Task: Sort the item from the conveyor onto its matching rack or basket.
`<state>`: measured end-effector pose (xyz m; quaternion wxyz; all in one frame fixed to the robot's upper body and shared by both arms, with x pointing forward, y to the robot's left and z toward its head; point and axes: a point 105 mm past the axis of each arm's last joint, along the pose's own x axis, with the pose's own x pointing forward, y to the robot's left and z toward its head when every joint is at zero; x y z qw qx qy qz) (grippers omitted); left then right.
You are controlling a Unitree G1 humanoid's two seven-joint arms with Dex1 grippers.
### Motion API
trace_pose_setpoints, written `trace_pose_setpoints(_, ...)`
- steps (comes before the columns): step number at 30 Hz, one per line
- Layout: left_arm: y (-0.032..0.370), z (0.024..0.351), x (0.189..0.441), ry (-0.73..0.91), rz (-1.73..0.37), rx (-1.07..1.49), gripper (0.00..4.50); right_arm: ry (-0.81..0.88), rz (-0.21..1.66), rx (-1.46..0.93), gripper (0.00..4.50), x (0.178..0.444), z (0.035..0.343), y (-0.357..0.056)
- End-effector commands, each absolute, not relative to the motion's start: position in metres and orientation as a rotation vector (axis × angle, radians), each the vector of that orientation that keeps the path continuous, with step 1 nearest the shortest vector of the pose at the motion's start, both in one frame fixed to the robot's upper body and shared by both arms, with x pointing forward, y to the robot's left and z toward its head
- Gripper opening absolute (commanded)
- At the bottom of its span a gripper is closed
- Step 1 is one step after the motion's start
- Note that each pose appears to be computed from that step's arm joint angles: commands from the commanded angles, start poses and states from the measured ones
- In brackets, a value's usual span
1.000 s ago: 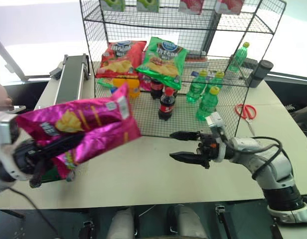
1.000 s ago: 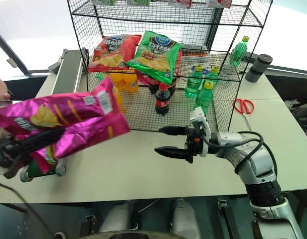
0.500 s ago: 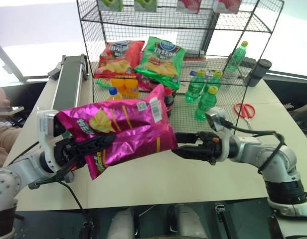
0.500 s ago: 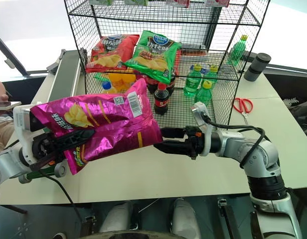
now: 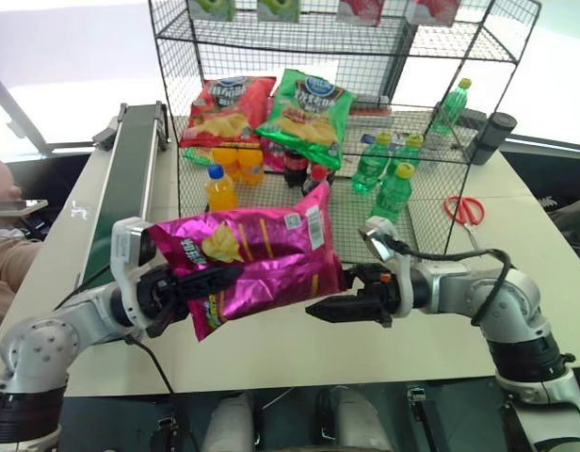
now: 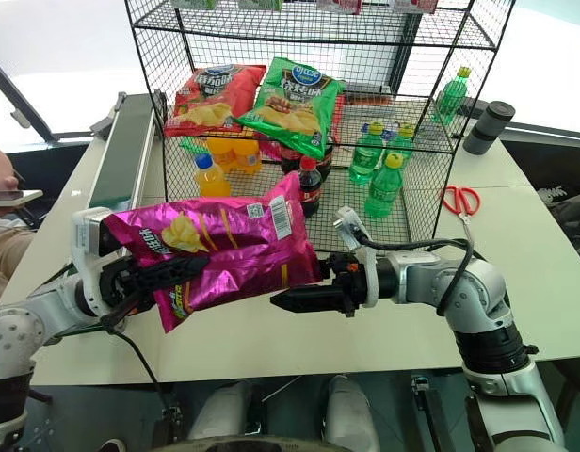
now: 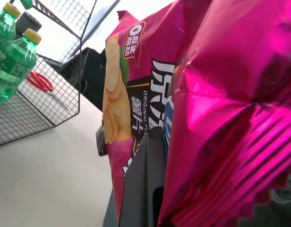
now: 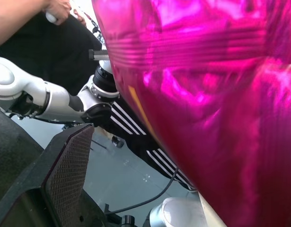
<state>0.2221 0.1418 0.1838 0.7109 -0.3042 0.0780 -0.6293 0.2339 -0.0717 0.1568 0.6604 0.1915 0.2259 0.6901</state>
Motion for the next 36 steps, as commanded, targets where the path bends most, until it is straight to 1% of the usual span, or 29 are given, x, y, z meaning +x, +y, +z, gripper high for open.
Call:
trace_pose_setpoints(1, 0.141, 0.191, 0.220, 0.139, -1.418, -0.632, 0.00, 0.477, 1.574, 0.405, 3.28, 0.237, 0.165, -0.072)
trace_pose_setpoints(2, 0.141, 0.191, 0.219, 0.144, -1.419, -0.629, 0.00, 0.468, 1.574, 0.407, 2.71, 0.238, 0.165, -0.071)
trace_pose_setpoints(3, 0.141, 0.190, 0.219, 0.149, -1.421, -0.629, 0.00, 0.466, 1.574, 0.421, 2.31, 0.238, 0.167, -0.071)
trace_pose_setpoints(4, 0.141, 0.189, 0.218, 0.154, -1.423, -0.628, 0.00, 0.459, 1.576, 0.430, 1.67, 0.239, 0.168, -0.071)
trace_pose_setpoints(7, 0.141, 0.187, 0.218, 0.156, -1.419, -0.623, 0.00, 0.439, 1.581, 0.441, 0.23, 0.240, 0.172, -0.073)
trace_pose_setpoints(8, 0.141, 0.187, 0.219, 0.155, -1.416, -0.618, 0.00, 0.442, 1.580, 0.443, 0.11, 0.240, 0.172, -0.073)
trace_pose_setpoints(15, 0.145, 0.181, 0.229, 0.148, -1.349, -0.573, 0.00, 0.425, 1.572, 0.430, 0.11, 0.241, 0.172, -0.077)
trace_pose_setpoints(17, 0.150, 0.175, 0.241, 0.148, -1.272, -0.559, 0.00, 0.400, 1.561, 0.426, 0.11, 0.244, 0.172, -0.077)
trace_pose_setpoints(20, 0.154, 0.174, 0.252, 0.115, -1.220, -0.531, 0.84, 0.382, 1.539, 0.413, 0.11, 0.247, 0.172, -0.079)
trace_pose_setpoints(22, 0.154, 0.175, 0.251, 0.105, -1.223, -0.526, 1.88, 0.354, 1.516, 0.400, 0.11, 0.250, 0.173, -0.082)
trace_pose_setpoints(24, 0.158, 0.173, 0.249, 0.116, -1.225, -0.525, 2.83, 0.332, 1.481, 0.389, 0.11, 0.252, 0.172, -0.087)
trace_pose_setpoints(27, 0.167, 0.173, 0.249, 0.103, -1.196, -0.515, 4.16, 0.324, 1.410, 0.337, 0.11, 0.252, 0.167, -0.099)
trace_pose_setpoints(28, 0.170, 0.173, 0.250, 0.096, -1.183, -0.506, 4.50, 0.314, 1.376, 0.319, 0.11, 0.253, 0.166, -0.105)
trace_pose_setpoints(32, 0.175, 0.176, 0.255, 0.033, -1.135, -0.427, 4.50, 0.223, 1.248, 0.232, 0.11, 0.254, 0.174, -0.127)
trace_pose_setpoints(34, 0.172, 0.175, 0.259, -0.004, -1.117, -0.372, 4.50, 0.044, 1.107, 0.186, 0.11, 0.260, 0.201, -0.147)
trace_pose_setpoints(36, 0.168, 0.174, 0.263, -0.037, -1.105, -0.316, 4.50, -0.052, 1.021, 0.143, 0.11, 0.256, 0.218, -0.163)
